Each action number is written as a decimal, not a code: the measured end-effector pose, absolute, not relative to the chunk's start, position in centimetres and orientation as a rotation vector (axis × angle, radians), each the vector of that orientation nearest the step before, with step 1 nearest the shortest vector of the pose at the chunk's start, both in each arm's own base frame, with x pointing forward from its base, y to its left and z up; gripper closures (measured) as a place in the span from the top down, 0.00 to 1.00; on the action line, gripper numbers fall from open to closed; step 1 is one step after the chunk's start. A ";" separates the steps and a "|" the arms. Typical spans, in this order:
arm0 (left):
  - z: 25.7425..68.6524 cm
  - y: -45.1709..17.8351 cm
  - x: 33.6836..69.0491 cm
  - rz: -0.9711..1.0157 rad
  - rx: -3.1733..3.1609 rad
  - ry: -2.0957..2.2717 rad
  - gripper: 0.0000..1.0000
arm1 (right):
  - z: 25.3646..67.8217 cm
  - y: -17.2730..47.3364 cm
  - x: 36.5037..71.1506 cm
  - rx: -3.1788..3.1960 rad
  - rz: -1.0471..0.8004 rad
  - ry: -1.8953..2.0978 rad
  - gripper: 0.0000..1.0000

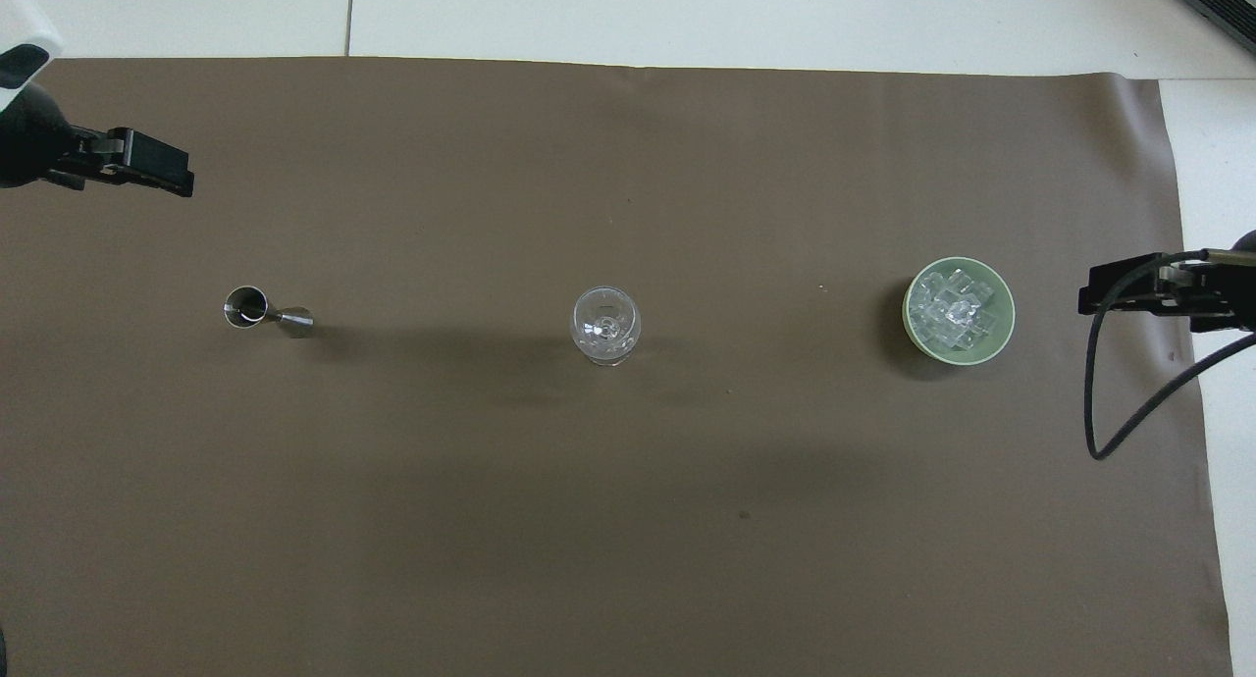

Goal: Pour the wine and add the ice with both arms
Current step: 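Raise the left gripper and open it above the silver cup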

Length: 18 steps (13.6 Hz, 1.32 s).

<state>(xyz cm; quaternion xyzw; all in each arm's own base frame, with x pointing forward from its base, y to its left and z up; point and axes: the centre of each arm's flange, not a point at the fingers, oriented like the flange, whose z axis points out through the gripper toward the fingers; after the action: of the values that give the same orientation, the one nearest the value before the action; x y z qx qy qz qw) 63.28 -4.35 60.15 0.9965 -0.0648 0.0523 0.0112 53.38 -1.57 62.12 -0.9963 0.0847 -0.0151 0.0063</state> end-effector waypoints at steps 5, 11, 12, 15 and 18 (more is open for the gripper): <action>58.4 -4.4 63.8 0.183 3.107 -0.202 1.00 | 62.1 -1.6 53.4 -3.117 -0.047 0.265 1.00; 56.2 -4.7 63.1 0.159 3.074 -0.186 1.00 | 62.1 -1.6 53.4 -3.117 -0.047 0.265 1.00; 55.8 -4.5 63.0 0.130 3.048 -0.167 1.00 | 62.1 -1.6 53.4 -3.117 -0.047 0.265 1.00; 54.5 -3.5 63.9 0.079 3.021 -0.119 1.00 | 62.1 -1.6 53.4 -3.117 -0.047 0.265 1.00; 53.2 -0.7 64.4 0.044 2.943 0.067 1.00 | 62.1 -1.6 53.4 -3.117 -0.047 0.265 1.00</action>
<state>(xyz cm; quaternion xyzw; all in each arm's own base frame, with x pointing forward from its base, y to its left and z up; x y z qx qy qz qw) 64.43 -0.71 53.18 0.9948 0.0228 0.0150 0.0986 53.38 -1.57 62.12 -0.9963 0.0847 -0.0151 0.0063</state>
